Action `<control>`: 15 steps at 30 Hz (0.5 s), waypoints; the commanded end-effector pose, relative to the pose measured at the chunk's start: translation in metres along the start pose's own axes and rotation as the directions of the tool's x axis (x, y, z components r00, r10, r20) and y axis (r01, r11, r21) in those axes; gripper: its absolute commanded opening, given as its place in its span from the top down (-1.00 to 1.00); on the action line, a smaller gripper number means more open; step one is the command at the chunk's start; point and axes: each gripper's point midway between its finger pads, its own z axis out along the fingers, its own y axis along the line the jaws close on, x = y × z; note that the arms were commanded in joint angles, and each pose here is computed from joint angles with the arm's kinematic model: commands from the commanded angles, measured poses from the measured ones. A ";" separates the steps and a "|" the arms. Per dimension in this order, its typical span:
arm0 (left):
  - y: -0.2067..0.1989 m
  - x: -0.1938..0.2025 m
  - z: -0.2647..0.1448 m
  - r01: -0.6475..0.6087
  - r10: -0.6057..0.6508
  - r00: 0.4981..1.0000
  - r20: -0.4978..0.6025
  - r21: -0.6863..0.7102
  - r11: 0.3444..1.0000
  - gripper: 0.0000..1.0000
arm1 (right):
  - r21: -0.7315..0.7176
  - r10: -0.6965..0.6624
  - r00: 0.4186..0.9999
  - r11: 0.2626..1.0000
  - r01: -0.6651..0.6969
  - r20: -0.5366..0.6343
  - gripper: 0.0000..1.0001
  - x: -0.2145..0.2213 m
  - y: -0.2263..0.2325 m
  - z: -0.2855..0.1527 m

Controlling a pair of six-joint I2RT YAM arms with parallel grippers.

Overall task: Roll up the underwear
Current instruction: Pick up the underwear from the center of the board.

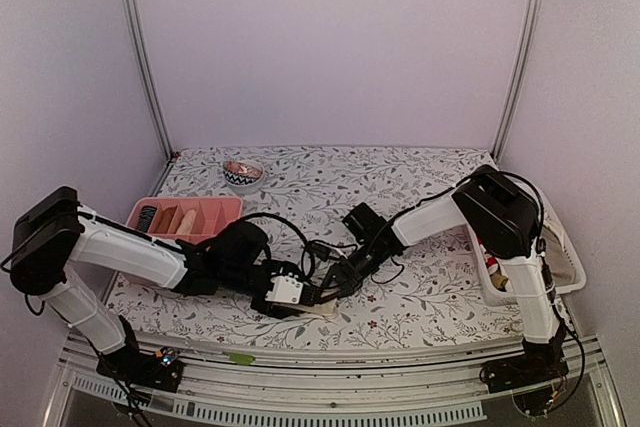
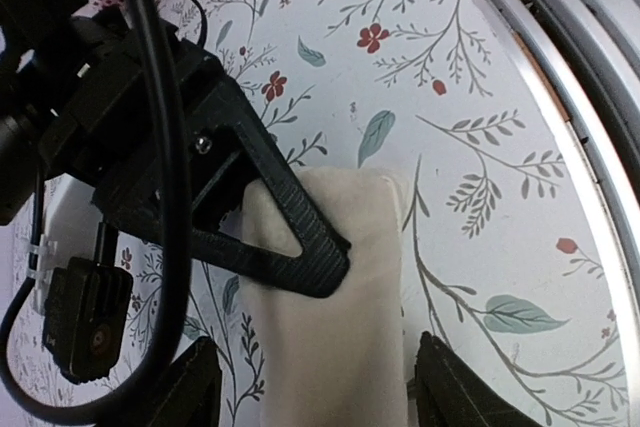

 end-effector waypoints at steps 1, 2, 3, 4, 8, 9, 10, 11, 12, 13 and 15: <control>0.004 -0.010 0.018 -0.089 0.089 0.996 0.004 -0.016 0.996 -0.32 | 0.087 0.233 0.971 0.970 -0.228 -0.061 1.00 0.049 -0.056 0.011; 0.002 -0.009 0.021 -0.089 0.089 0.996 -0.004 -0.005 0.996 -0.31 | 0.082 0.237 0.969 0.969 -0.232 -0.062 1.00 0.049 -0.056 0.012; 0.000 -0.005 0.026 -0.088 0.089 0.996 -0.016 0.009 0.996 -0.30 | 0.076 0.245 0.968 0.968 -0.240 -0.064 1.00 0.050 -0.056 0.012; -0.002 -0.002 0.029 -0.090 0.090 0.995 -0.031 0.019 0.996 -0.29 | 0.071 0.248 0.967 0.967 -0.243 -0.065 1.00 0.050 -0.056 0.013; -0.007 0.013 0.041 -0.074 0.078 0.993 -0.091 0.039 0.996 -0.28 | 0.051 0.263 0.962 0.964 -0.259 -0.072 1.00 0.051 -0.056 0.014; -0.008 0.017 0.043 -0.068 0.072 0.992 -0.106 0.040 0.997 -0.28 | 0.045 0.263 0.962 0.964 -0.260 -0.073 1.00 0.051 -0.056 0.014; -0.008 0.021 0.045 -0.062 0.066 0.991 -0.120 0.042 0.997 -0.28 | 0.041 0.261 0.962 0.965 -0.259 -0.073 1.00 0.050 -0.054 0.014; -0.010 0.023 0.047 -0.056 0.061 0.990 -0.130 0.047 0.997 -0.26 | 0.039 0.262 0.962 0.965 -0.259 -0.073 1.00 0.050 -0.054 0.014; -0.011 0.026 0.048 -0.051 0.057 0.989 -0.138 0.052 0.997 -0.22 | 0.033 0.260 0.963 0.966 -0.258 -0.074 1.00 0.050 -0.053 0.014; -0.013 0.028 0.049 -0.046 0.054 0.988 -0.147 0.060 0.997 -0.16 | 0.026 0.257 0.964 0.966 -0.256 -0.074 1.00 0.049 -0.051 0.014; -0.016 0.032 0.051 -0.043 0.054 0.986 -0.159 0.072 0.997 -0.06 | 0.014 0.255 0.964 0.967 -0.254 -0.076 1.00 0.049 -0.049 0.014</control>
